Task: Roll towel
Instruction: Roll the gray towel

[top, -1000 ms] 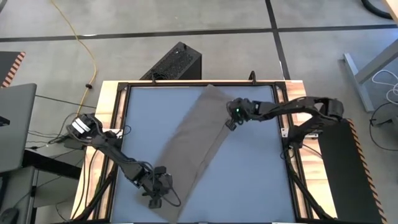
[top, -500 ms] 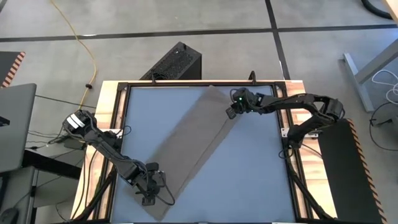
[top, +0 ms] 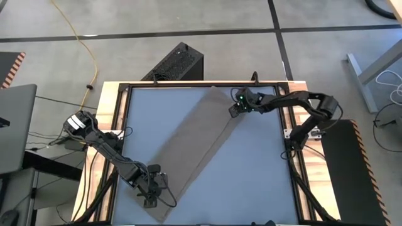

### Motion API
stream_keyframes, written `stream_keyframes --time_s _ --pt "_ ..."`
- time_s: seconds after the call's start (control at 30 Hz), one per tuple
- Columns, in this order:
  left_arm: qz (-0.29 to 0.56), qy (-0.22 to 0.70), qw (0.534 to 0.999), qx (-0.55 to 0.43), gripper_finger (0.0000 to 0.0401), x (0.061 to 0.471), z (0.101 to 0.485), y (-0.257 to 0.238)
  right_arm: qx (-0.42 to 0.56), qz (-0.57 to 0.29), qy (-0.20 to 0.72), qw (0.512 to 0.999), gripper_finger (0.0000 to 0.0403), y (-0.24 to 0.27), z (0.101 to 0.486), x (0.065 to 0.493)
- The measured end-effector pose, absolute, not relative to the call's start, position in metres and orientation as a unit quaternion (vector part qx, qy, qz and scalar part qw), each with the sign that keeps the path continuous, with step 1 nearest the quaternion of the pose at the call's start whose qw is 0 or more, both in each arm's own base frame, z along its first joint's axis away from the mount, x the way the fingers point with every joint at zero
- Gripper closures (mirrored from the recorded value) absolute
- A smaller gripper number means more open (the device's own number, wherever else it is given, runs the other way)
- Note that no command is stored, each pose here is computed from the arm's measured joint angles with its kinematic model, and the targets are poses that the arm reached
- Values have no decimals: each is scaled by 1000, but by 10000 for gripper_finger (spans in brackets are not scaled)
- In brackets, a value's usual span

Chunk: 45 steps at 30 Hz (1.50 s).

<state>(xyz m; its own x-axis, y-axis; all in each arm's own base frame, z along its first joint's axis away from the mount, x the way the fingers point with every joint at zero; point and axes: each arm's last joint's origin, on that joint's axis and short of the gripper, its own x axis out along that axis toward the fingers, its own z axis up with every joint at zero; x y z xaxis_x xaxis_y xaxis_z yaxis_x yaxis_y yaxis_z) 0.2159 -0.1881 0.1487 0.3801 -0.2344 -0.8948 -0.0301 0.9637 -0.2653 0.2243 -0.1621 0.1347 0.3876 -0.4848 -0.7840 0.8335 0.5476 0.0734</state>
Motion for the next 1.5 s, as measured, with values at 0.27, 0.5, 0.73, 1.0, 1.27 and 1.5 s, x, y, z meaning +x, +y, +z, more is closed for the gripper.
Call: stream_keyframes --time_s 0.27,0.5,0.73,1.0,1.27,1.5 --pt "-60 551 824 -116 401 216 149 -188 238 -414 369 797 217 -163 133 225" --pt "-59 549 826 -112 401 216 149 -188 230 -410 369 802 338 -160 134 227" --pt "-61 548 827 -109 401 216 149 -188 206 -410 343 820 382 -150 155 230" --pt "-56 542 832 -102 401 217 149 -187 186 -402 338 830 393 -135 198 232" --pt "-59 542 833 -97 401 217 149 -187 164 -422 350 820 390 -119 228 220" --pt "-59 542 833 -97 401 217 149 -187 164 -423 339 824 390 -108 239 213"
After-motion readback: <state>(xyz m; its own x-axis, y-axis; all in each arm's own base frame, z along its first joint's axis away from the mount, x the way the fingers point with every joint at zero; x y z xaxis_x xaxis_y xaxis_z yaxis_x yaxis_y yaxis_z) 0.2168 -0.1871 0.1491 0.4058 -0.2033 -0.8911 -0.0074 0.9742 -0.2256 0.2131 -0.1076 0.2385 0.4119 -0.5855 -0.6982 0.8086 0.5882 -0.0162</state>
